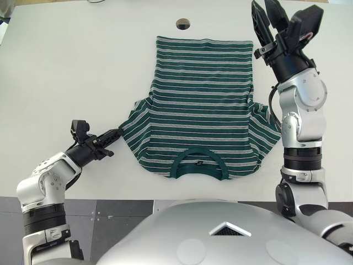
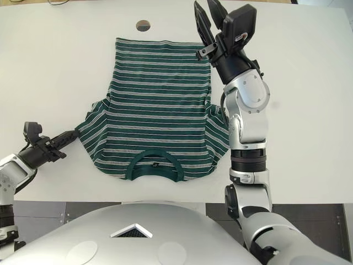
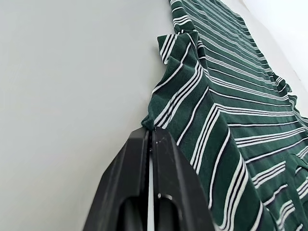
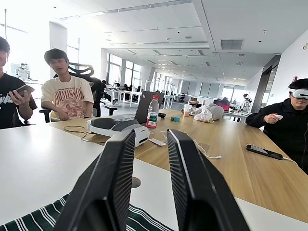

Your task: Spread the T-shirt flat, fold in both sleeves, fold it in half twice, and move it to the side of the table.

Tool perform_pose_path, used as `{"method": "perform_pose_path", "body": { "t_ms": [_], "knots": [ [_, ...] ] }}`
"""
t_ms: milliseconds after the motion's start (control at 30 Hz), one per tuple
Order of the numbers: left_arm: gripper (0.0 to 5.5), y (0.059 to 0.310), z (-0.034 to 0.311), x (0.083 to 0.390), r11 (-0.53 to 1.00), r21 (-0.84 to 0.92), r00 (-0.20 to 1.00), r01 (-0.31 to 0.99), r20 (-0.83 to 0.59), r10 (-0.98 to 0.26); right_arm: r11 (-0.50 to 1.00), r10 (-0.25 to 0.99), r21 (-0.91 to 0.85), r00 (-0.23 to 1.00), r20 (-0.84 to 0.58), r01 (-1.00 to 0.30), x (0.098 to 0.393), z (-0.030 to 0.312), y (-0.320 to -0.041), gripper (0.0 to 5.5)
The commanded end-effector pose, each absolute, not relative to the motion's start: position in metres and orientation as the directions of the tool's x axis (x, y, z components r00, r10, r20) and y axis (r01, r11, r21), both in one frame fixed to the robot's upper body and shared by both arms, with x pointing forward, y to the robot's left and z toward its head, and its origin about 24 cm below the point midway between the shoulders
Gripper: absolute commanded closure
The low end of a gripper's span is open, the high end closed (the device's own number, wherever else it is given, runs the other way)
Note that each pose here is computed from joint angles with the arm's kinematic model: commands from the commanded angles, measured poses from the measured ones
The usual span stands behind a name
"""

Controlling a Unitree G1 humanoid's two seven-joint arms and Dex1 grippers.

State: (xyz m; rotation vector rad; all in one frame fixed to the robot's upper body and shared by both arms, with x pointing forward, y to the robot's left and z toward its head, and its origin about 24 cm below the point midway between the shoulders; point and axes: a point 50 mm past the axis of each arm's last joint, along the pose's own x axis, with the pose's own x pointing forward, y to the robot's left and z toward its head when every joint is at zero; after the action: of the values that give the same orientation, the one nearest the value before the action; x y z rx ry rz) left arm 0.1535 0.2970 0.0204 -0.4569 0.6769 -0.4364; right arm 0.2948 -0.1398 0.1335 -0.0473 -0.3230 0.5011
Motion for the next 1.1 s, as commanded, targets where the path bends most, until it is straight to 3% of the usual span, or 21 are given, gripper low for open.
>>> {"method": "perform_pose_path", "body": {
  "t_ms": [33, 333, 533, 733, 967, 1100],
  "knots": [
    [5.38, 0.302, 0.030, 0.150, 0.819, -0.512, 0.678, 0.258, -0.508, -0.531, 0.875, 0.484, -0.134, 0.823, 0.298, -0.466, 0.297, 0.137, -0.138, 4.27],
    [5.38, 0.285, 0.063, 0.159, 0.770, -0.513, 0.671, 0.381, -0.419, -0.611, 0.872, 0.489, -0.134, 0.820, 0.298, -0.471, 0.298, 0.138, -0.136, 4.27],
    [5.38, 0.254, 0.071, 0.172, 0.708, -0.529, 0.632, 0.469, -0.359, -0.687, 0.871, 0.490, -0.137, 0.818, 0.301, -0.471, 0.298, 0.140, -0.137, 4.27],
    [5.38, 0.210, 0.060, 0.181, 0.633, -0.568, 0.555, 0.527, -0.335, -0.762, 0.881, 0.469, -0.195, 0.843, 0.262, -0.430, 0.296, 0.141, -0.161, 4.27],
    [5.38, 0.174, 0.042, 0.178, 0.586, -0.605, 0.481, 0.540, -0.350, -0.804, 0.866, 0.419, -0.313, 0.907, 0.032, -0.389, 0.279, 0.132, -0.223, 4.27],
    [5.11, 0.174, 0.039, 0.177, 0.606, -0.594, 0.486, 0.529, -0.374, -0.790, 0.844, 0.478, -0.100, 0.825, -0.303, -0.526, 0.248, 0.106, -0.255, 4.10]
  ]
}}
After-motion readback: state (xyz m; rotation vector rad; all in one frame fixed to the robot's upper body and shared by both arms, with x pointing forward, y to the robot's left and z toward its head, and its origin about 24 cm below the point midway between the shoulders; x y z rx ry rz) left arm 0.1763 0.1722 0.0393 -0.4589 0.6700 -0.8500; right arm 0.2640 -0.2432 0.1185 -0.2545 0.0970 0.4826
